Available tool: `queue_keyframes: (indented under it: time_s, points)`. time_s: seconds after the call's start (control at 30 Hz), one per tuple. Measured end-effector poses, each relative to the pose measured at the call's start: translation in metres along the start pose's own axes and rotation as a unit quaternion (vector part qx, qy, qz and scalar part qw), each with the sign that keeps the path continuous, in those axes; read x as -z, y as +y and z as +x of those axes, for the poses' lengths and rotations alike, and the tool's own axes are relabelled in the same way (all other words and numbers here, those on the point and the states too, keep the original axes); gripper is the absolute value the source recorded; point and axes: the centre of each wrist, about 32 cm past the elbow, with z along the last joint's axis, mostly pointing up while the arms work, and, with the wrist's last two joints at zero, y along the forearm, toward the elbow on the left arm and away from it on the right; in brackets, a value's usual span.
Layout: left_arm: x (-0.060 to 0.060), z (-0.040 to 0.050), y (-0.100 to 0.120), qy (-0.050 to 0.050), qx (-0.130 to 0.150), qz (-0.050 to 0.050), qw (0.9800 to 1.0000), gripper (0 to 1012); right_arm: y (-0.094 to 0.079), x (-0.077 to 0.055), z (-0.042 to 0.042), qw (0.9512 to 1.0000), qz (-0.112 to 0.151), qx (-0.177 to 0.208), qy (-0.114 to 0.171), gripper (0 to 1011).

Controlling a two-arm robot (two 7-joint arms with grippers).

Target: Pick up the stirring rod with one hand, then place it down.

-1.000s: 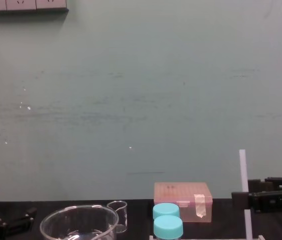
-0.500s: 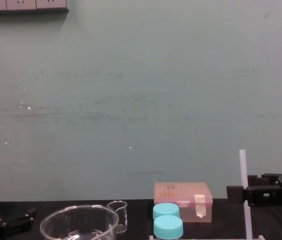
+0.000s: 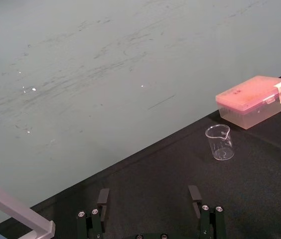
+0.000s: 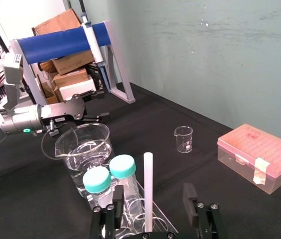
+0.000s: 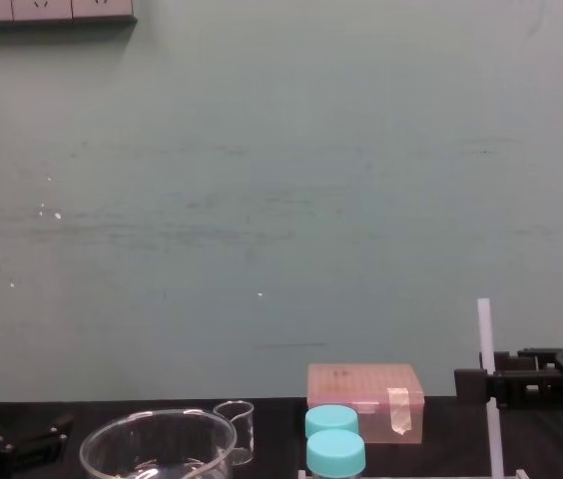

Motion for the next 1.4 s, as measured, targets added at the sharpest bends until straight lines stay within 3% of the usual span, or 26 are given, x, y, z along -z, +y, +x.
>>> queue_keyframes:
  time_s: [0.3, 0.73, 1.0, 1.23, 1.4]
  points:
    - [0.000, 0.0000, 0.000, 0.000, 0.000, 0.000, 1.0000, 1005, 0.000, 0.000, -0.0001, 1.0000, 0.000, -0.001, -0.001, 536]
    - [0.000, 0.0000, 0.000, 0.000, 0.000, 0.000, 1.0000, 1005, 0.000, 0.000, -0.0001, 1.0000, 0.000, -0.001, -0.001, 96]
    - [0.000, 0.0000, 0.000, 0.000, 0.000, 0.000, 1.0000, 1005, 0.000, 0.000, -0.0001, 1.0000, 0.000, -0.001, -0.001, 71]
    - [0.000, 0.0000, 0.000, 0.000, 0.000, 0.000, 1.0000, 1004, -0.003, -0.003, -0.0020, 0.9997, 0.020, -0.003, -0.014, 71]
    - [0.000, 0.0000, 0.000, 0.000, 0.000, 0.000, 1.0000, 1005, -0.006, -0.013, -0.0032, 0.9992, 0.035, -0.004, -0.017, 71]
